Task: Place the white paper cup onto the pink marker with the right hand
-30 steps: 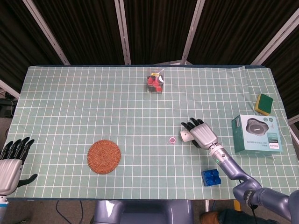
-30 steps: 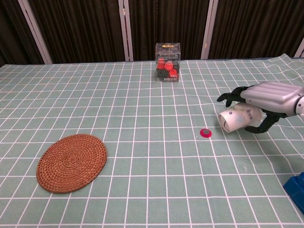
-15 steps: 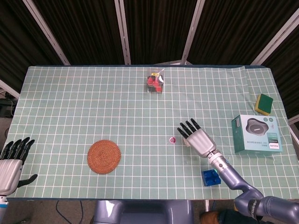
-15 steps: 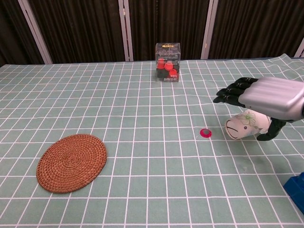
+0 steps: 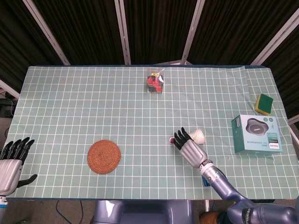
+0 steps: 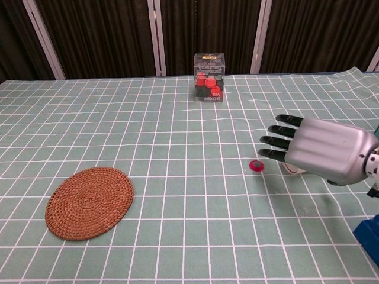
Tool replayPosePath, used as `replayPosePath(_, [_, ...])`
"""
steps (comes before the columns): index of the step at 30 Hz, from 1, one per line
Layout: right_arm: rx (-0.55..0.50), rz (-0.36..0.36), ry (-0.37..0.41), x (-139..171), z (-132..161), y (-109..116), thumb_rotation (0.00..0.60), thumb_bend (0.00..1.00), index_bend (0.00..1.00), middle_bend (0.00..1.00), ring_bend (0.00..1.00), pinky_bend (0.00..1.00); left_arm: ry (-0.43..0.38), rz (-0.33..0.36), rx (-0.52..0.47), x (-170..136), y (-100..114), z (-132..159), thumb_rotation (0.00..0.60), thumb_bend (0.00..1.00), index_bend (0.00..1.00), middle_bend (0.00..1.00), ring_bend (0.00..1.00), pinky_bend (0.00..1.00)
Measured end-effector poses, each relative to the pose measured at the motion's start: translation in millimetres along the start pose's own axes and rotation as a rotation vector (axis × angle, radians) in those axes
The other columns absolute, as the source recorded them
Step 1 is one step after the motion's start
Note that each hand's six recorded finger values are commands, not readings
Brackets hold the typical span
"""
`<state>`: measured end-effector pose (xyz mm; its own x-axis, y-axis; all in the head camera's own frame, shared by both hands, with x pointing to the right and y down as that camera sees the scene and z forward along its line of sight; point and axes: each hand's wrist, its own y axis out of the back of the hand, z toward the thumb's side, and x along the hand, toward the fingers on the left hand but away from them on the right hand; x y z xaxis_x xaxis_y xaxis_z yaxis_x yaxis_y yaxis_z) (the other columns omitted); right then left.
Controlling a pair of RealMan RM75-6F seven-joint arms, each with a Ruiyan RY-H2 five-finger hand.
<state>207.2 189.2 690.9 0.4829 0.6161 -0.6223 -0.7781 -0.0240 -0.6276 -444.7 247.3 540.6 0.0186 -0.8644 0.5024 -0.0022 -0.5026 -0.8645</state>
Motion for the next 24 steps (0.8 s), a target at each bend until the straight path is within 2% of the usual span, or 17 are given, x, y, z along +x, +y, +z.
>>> replayPosePath(11, [0.204, 0.015, -0.005, -16, 10, -15, 0.600, 0.11, 0.00, 0.02, 0.00, 0.02, 0.001, -0.006, -0.001, 1, -1, 0, 0.600, 0.00, 0.00, 0.00, 0.00, 0.00])
replayPosePath(16, [0.247, 0.012, -0.005, -20, 13, -20, 0.600, 0.12, 0.00, 0.13, 0.00, 0.14, 0.003, -0.007, -0.001, 1, -1, 0, 0.600, 0.00, 0.00, 0.00, 0.00, 0.00])
replayPosePath(18, [0.261, 0.007, -0.003, -21, 13, -21, 0.600, 0.13, 0.01, 0.20, 0.04, 0.20, 0.003, -0.008, -0.001, 1, -1, -1, 0.600, 0.00, 0.00, 0.00, 0.00, 0.00])
replayPosePath(20, [0.276, -0.001, 0.000, -22, 13, -22, 0.600, 0.15, 0.04, 0.24, 0.09, 0.24, 0.004, -0.008, -0.001, 1, -1, -1, 0.600, 0.00, 0.00, 0.00, 0.00, 0.00])
replayPosePath(24, [0.307, -0.024, 0.010, -22, 14, -23, 0.600, 0.28, 0.15, 0.34, 0.18, 0.35, 0.003, -0.010, -0.001, 1, -2, -1, 0.600, 0.00, 0.00, 0.00, 0.00, 0.00])
